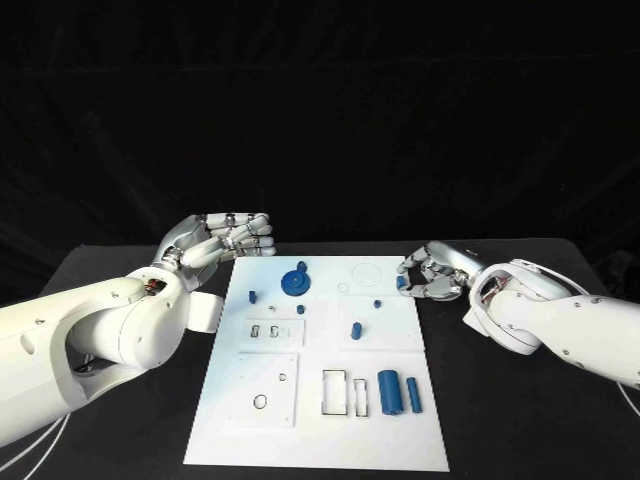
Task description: Assemble the parts on the task board
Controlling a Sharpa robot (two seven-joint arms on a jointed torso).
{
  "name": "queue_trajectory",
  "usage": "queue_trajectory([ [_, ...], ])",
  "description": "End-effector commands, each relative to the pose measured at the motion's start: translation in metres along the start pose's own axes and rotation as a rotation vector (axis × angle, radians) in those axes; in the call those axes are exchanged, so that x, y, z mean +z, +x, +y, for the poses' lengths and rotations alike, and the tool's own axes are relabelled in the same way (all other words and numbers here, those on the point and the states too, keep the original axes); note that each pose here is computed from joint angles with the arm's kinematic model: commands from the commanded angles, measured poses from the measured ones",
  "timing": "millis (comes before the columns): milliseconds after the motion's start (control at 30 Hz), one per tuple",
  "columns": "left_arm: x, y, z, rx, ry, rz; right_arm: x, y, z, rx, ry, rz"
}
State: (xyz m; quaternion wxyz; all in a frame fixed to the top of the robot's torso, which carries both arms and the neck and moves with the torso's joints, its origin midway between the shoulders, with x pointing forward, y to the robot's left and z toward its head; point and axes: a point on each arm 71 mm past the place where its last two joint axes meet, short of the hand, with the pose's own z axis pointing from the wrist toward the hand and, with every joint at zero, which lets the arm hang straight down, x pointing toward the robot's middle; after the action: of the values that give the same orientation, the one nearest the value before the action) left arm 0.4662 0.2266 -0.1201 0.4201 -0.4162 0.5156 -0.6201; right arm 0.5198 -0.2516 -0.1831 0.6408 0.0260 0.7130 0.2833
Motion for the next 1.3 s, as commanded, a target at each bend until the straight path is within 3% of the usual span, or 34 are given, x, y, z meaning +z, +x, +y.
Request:
queue_trajectory([
  [33,0.0000,0.0024,-0.0010,-0.009,0.006,0.019,0.002,0.003,0.000,-0.010,0.008,0.010],
  [567,-0.0002,0.0023,-0.0009,-0.008,0.002,0.018,0.006,0.006,0.001,-0.006,0.020,0.010],
  [867,-0.0004,0.0020,-0.0008,-0.008,0.001,0.018,0.007,0.003,0.002,-0.008,0.016,-0.039],
  [1100,0.0000,0.0013,-0.0007,-0.008,0.002,0.016,0.001,0.005,0.028,0.024,-0.039,-0.060],
  [1300,0.0010,0.0008,-0.0001,-0.007,0.002,0.015,-0.002,0.011,0.075,0.036,-0.117,-0.038],
])
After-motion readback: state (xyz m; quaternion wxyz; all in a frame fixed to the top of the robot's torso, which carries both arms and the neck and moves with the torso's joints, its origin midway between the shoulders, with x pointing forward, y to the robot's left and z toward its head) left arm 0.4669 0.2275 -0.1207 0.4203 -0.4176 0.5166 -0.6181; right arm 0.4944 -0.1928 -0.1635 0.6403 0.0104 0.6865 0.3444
